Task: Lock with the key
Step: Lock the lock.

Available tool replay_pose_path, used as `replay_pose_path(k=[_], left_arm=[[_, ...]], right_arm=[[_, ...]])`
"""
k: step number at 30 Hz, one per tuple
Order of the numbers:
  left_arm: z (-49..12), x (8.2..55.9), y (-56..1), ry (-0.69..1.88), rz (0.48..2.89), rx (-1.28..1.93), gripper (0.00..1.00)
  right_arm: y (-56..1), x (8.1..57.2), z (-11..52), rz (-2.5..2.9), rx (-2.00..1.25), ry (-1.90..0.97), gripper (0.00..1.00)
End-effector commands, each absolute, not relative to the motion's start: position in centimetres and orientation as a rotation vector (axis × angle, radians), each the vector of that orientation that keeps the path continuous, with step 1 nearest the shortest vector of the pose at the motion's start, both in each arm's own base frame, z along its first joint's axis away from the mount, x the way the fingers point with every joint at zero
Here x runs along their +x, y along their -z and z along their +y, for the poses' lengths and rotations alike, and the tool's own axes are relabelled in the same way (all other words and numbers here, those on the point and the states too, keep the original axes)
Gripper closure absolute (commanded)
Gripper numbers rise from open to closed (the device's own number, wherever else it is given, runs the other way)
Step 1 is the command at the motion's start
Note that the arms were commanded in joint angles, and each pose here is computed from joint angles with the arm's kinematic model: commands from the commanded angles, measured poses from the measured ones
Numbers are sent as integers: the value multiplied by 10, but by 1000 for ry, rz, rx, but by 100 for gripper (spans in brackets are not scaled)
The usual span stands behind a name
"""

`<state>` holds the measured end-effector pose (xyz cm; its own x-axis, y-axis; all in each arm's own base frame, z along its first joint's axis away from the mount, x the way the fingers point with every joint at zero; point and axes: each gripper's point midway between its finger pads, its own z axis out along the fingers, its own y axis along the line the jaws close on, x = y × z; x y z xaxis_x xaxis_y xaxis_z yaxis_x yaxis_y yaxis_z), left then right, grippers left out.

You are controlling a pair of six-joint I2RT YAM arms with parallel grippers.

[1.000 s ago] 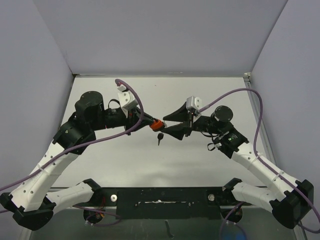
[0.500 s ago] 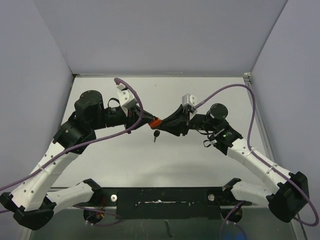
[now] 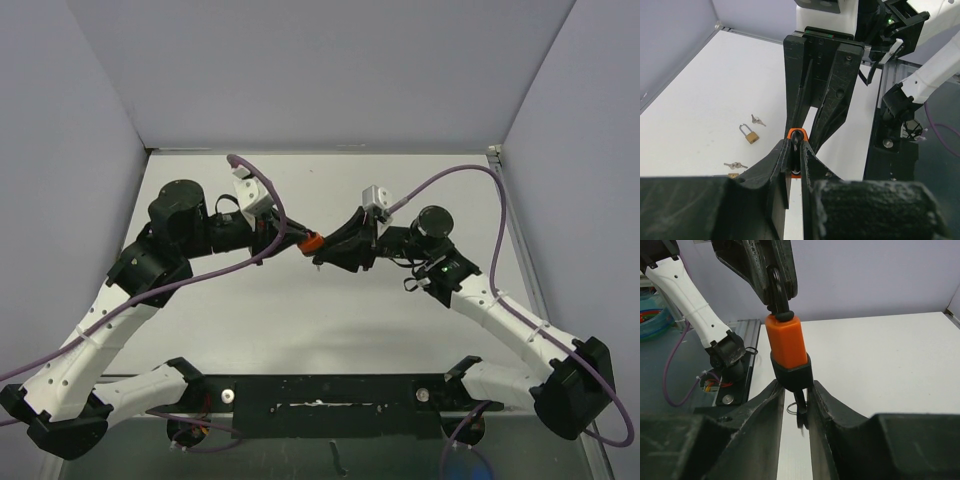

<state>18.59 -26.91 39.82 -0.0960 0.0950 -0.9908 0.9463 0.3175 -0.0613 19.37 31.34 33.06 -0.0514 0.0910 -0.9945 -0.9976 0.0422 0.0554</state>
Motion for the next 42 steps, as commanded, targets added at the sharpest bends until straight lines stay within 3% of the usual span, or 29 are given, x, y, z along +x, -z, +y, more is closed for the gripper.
replay_pose_path(k=[1, 4, 8, 42], left_arm=[[-267, 192, -450, 938, 1310, 943, 100], [-267, 196, -451, 931, 1306, 927, 100], [-266, 198, -452, 928, 1308, 918, 100], [-214, 229, -551, 641, 998, 623, 100]], right_arm=[[-349, 187, 317, 1107, -1101, -1282, 74], [-348, 187, 318, 1112, -1105, -1294, 76], [-347, 186, 318, 1113, -1103, -1295, 100], [-223, 198, 340, 1461, -1016, -1320, 100]])
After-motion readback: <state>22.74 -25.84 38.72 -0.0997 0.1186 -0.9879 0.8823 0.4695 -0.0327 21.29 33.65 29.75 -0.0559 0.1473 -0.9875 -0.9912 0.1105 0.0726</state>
